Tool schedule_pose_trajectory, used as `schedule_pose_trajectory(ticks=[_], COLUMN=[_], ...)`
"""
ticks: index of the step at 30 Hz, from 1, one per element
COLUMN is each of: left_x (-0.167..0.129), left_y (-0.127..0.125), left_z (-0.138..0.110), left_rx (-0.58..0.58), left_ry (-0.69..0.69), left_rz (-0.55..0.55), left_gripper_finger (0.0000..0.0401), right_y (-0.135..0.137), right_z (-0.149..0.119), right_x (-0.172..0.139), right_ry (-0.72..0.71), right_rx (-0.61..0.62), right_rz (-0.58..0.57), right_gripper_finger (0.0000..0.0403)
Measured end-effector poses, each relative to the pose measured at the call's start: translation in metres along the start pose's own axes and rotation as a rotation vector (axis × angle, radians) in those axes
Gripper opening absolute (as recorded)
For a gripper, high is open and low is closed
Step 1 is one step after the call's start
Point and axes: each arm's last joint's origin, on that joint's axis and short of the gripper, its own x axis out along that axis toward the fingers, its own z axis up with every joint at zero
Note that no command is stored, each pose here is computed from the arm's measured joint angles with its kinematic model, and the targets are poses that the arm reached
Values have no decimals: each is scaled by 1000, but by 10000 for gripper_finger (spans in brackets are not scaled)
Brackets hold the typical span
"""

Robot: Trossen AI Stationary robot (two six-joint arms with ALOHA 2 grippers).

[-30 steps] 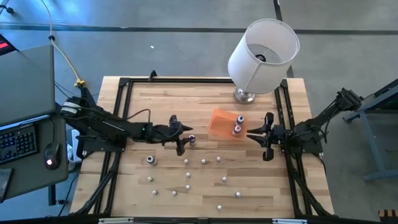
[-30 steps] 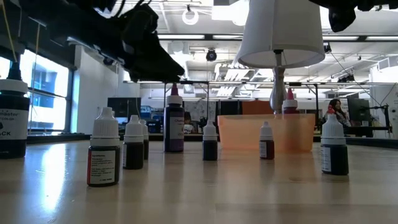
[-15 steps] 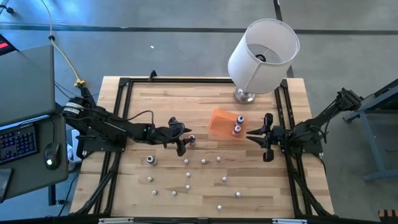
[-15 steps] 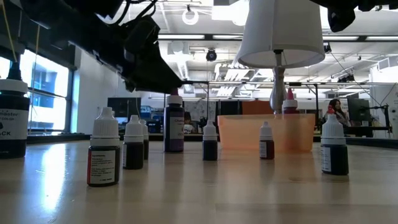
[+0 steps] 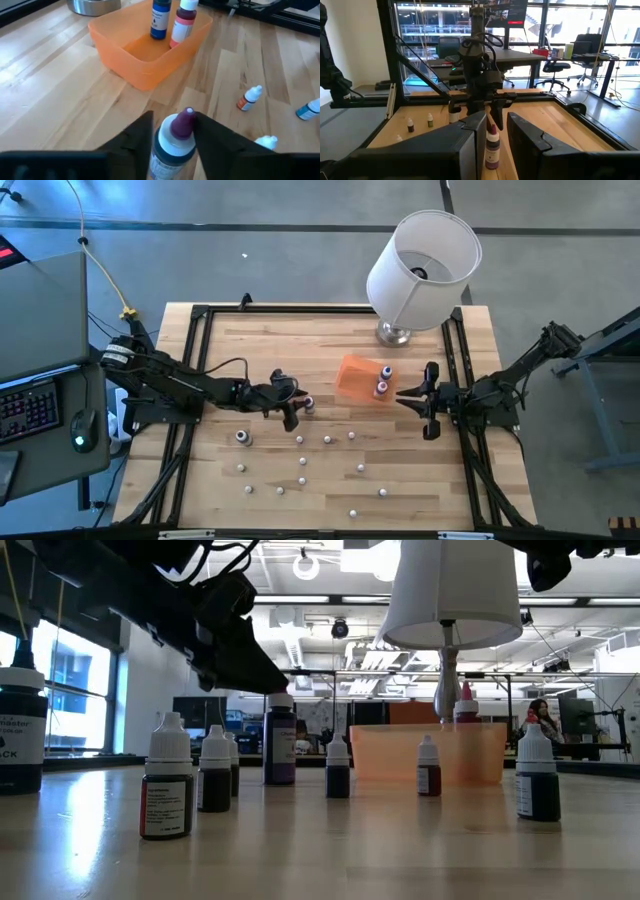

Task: Pick & Place food coloring
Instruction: Put the large purple food coloring bottle into the orange container

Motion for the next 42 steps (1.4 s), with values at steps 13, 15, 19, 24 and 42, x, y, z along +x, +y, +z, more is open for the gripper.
schedule_pose_trajectory(ticks=[13, 15, 19, 24, 42], left_x=[0, 0, -2, -1, 123], left_y=[-1, -3, -10, -21, 7], left_z=[3, 7, 25, 64, 116], left_rx=[-4, -26, -44, 25, 51], left_ry=[-23, -73, -192, -263, -144], left_rz=[-12, -33, -110, -128, -31], left_gripper_finger=[13, 16, 13, 12, 20], right_y=[0, 0, 0, 0, 0], right_z=[0, 0, 0, 1, 2], right_x=[0, 0, 0, 0, 0], right_ry=[0, 0, 0, -6, -15], right_rx=[0, 0, 0, 0, 4], right_rz=[1, 1, 1, 0, 0], right_gripper_finger=[71, 71, 71, 71, 71])
